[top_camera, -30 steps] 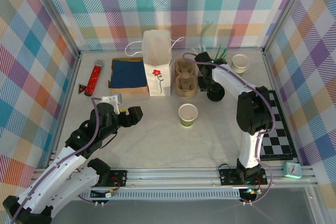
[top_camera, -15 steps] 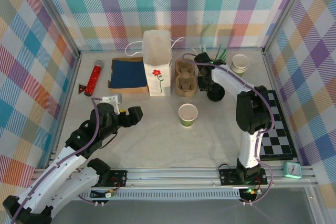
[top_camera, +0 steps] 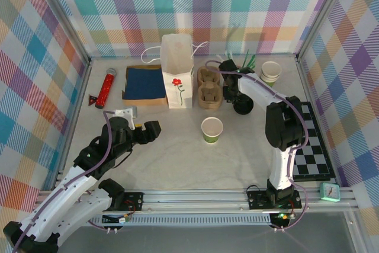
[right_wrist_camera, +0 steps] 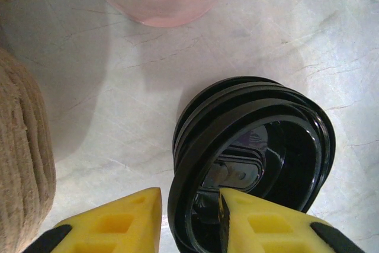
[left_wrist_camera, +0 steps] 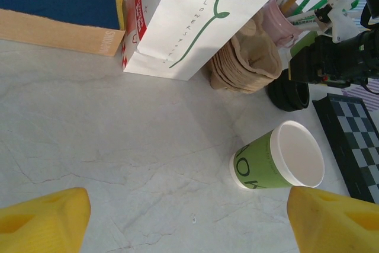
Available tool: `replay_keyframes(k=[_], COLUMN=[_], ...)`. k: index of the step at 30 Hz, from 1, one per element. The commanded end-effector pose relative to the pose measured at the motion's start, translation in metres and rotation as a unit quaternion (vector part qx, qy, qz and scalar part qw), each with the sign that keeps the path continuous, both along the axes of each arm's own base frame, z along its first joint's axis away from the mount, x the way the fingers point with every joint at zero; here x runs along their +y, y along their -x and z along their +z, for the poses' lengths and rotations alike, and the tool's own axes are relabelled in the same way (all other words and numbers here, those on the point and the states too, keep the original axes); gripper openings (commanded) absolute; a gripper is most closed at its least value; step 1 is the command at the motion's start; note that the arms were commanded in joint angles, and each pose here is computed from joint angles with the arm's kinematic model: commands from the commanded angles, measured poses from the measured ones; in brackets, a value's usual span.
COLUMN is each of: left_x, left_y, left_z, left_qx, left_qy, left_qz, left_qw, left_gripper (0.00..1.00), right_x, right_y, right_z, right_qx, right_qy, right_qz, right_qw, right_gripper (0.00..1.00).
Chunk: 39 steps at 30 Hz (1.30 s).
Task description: Pack the takeout coffee
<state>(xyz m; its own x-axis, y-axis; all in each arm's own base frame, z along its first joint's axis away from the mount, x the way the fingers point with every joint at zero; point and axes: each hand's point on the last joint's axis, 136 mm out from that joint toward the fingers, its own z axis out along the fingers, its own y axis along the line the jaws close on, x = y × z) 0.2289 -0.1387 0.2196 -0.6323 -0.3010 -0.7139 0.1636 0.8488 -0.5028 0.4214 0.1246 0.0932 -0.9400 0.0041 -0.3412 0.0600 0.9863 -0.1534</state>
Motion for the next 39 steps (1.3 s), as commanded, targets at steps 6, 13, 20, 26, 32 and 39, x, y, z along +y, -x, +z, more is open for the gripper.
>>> replay_keyframes(k=[6,13,20,26,32,39], left_x=[0.003,0.003,0.003,0.003,0.004,0.005], left_y=[0.003,0.003,0.004,0.003,0.004,0.005], left_z=[-0.004,-0.003,-0.002,-0.002,-0.001,-0.001], left_qx=[0.000,-0.001,-0.002,-0.003,-0.004,-0.005], left_qy=[-0.010,-0.009,-0.009,-0.009,-0.008,-0.009], left_qz=[0.001,0.001,0.001,0.002,0.003,0.002], left_qw=[1.000,1.000,1.000,1.000,1.000,1.000], left_gripper=[0.86,0.86,0.86,0.86,0.86,0.86], right_x=[-0.005,-0.006,-0.008,-0.009,-0.010,-0.011], right_y=[0.007,0.009,0.008,0.007,0.009,0.012], right_z=[-0.017,-0.020,-0.011,0.006,0.021,0.033], right_qx=[0.025,0.028,0.019,0.003,-0.008,-0.013], right_qy=[0.006,0.008,0.007,0.005,0.004,0.000], right_qz=[-0.011,-0.014,-0.015,-0.015,-0.015,-0.015], right_qw=[1.000,0.999,1.000,1.000,1.000,1.000], right_gripper=[0.26,0.22,0.17,0.14,0.12,0.12])
